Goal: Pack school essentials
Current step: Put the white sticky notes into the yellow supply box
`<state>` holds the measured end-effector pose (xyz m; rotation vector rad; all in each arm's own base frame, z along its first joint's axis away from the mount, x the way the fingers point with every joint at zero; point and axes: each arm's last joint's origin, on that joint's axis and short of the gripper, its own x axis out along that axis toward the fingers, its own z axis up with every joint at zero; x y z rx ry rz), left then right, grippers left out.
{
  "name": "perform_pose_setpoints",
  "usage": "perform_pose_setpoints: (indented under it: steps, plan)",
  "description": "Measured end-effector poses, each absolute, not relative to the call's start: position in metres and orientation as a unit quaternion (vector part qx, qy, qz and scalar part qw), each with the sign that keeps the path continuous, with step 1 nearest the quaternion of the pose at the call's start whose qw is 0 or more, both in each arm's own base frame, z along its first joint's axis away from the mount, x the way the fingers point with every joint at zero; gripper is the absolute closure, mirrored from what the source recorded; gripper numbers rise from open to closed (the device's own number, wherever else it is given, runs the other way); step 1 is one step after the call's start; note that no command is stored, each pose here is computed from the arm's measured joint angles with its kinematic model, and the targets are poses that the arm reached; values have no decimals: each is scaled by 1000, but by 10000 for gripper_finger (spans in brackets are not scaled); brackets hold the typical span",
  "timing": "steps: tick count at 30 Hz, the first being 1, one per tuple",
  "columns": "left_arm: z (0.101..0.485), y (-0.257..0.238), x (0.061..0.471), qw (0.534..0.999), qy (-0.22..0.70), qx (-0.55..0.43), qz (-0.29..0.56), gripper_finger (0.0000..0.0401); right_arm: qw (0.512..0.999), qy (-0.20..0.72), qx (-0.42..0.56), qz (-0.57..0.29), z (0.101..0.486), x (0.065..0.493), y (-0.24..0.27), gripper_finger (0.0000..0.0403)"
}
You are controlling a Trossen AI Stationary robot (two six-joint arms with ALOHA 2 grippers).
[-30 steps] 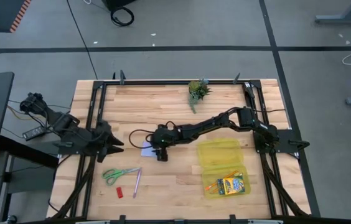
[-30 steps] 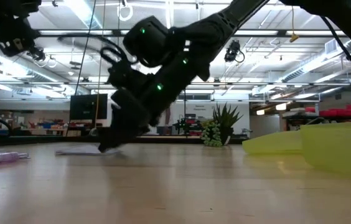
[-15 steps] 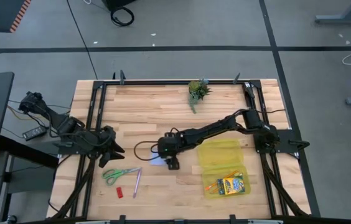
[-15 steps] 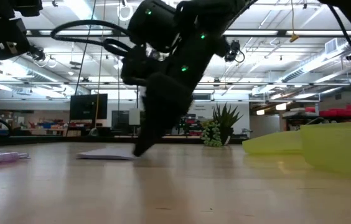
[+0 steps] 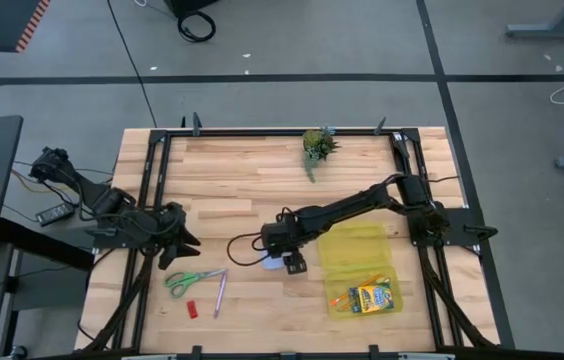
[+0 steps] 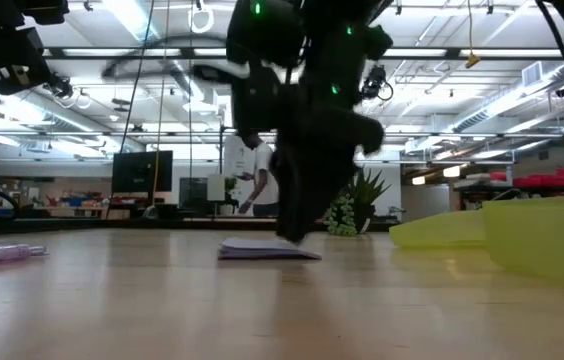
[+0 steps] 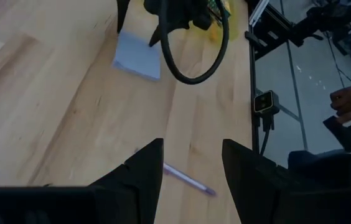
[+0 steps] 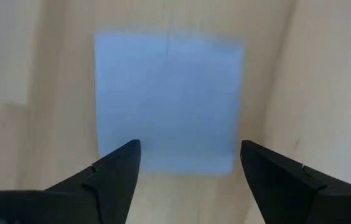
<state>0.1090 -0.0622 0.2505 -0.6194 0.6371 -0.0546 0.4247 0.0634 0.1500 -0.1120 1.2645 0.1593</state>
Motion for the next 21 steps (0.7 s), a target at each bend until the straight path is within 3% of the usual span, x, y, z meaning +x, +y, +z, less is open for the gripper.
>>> perform_pose_setpoints:
  steps: [5,11,21]
  plan:
    - [250,-62,109,903,308,-297,-27,229,844,521,-80,104,190,427,63,121]
    - [253,-63,110,905,295,-304,-35,229,872,427,-53,232,205,438,55,122]
    - [255,-64,111,886,292,-360,-27,229,844,396,-38,359,160,452,28,128]
